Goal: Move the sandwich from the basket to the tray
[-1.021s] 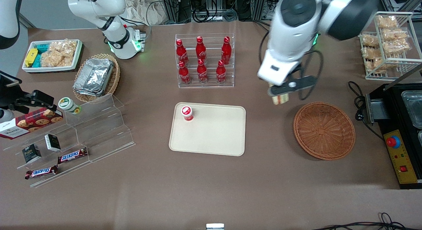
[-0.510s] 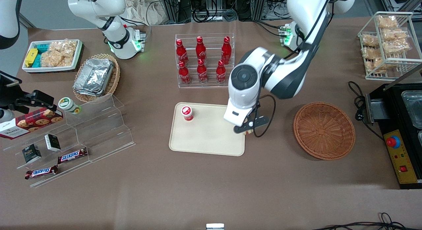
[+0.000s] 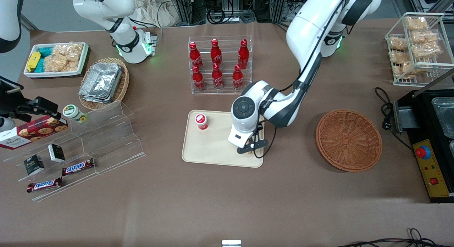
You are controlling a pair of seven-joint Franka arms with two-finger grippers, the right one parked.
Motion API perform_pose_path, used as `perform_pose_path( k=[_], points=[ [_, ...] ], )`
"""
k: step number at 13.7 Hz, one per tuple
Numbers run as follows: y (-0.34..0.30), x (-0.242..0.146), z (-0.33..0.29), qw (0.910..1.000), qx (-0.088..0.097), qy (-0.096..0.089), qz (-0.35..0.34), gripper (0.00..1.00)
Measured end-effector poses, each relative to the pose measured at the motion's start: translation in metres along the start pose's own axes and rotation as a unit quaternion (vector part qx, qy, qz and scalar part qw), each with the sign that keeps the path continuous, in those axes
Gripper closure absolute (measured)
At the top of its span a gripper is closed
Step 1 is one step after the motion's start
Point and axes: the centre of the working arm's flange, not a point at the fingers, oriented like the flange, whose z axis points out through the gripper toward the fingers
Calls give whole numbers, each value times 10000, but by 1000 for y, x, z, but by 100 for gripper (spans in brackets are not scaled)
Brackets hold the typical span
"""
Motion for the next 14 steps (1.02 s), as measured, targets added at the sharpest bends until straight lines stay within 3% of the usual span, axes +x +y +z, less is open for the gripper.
perform_pose_path(
  k=[2, 5, 8, 9, 14],
  points=[
    [1, 2, 1, 10000, -9, 33, -20, 70],
    [2, 11, -18, 9996, -133, 151, -200, 37],
    [-12, 22, -85, 9984, -186, 272, -468, 5],
    [-26, 29, -116, 9977, -178, 301, -587, 0],
    [-120, 63, -245, 9914, -213, 404, -1230, 0]
  ],
)
